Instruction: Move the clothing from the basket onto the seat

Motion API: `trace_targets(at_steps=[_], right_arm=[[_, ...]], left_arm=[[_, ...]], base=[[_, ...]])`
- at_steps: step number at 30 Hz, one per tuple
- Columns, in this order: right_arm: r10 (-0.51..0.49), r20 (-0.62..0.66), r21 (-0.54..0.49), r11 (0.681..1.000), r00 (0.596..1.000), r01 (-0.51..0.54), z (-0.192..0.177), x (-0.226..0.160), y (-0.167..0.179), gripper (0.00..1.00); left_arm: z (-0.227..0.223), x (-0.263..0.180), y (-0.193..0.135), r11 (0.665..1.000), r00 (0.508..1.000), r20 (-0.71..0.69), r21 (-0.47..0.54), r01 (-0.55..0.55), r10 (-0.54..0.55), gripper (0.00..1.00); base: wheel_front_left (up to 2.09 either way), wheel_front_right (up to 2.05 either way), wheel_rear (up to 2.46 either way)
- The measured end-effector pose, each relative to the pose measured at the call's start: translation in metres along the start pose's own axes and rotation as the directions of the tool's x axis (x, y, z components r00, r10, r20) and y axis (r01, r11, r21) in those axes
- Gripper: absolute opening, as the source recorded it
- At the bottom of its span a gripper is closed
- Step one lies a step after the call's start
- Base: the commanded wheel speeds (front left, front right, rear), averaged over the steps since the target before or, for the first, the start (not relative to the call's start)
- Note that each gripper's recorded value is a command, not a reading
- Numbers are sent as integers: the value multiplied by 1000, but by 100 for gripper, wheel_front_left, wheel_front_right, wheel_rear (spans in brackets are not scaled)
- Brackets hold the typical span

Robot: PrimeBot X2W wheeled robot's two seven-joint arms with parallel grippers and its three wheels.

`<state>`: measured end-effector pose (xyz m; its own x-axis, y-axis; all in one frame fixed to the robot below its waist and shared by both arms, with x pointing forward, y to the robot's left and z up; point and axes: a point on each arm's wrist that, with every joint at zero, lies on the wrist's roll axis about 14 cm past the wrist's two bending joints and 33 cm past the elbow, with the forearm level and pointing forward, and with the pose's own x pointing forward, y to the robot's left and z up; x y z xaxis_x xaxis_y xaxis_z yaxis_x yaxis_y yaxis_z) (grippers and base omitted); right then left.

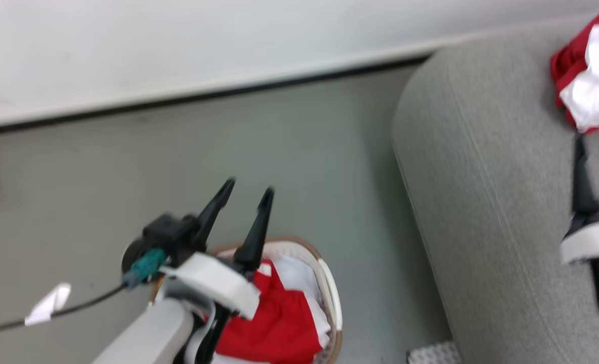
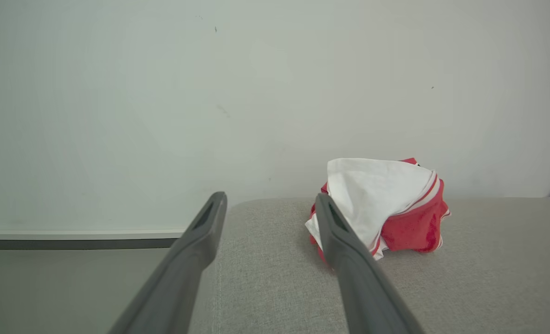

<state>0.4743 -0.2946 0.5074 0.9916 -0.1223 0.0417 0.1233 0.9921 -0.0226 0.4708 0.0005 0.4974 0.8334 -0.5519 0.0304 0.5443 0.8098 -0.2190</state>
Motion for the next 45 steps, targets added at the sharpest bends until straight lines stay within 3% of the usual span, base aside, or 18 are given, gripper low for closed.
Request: trace_targets(at_steps=[7, 17, 23, 45], right_arm=[[105, 15, 51, 993, 994, -106, 6, -39, 47, 100], [241, 9, 160, 958, 970, -240, 0, -84, 119, 100], [289, -32, 164, 946, 957, -280, -15, -104, 141, 100], [262, -32, 199, 947, 964, -251, -17, -117, 134, 100]], left_arm=[[10, -63, 34, 975, 975, 15, 37, -221, 220, 100], [27, -150, 61, 893, 890, 98, 29, -449, 444, 100], [27, -178, 65, 868, 865, 122, 41, -494, 487, 100], [18, -173, 60, 884, 880, 119, 35, -466, 459, 100]], base=[[0, 0, 0], [0, 0, 0], [0, 0, 0], [0, 0, 0]])
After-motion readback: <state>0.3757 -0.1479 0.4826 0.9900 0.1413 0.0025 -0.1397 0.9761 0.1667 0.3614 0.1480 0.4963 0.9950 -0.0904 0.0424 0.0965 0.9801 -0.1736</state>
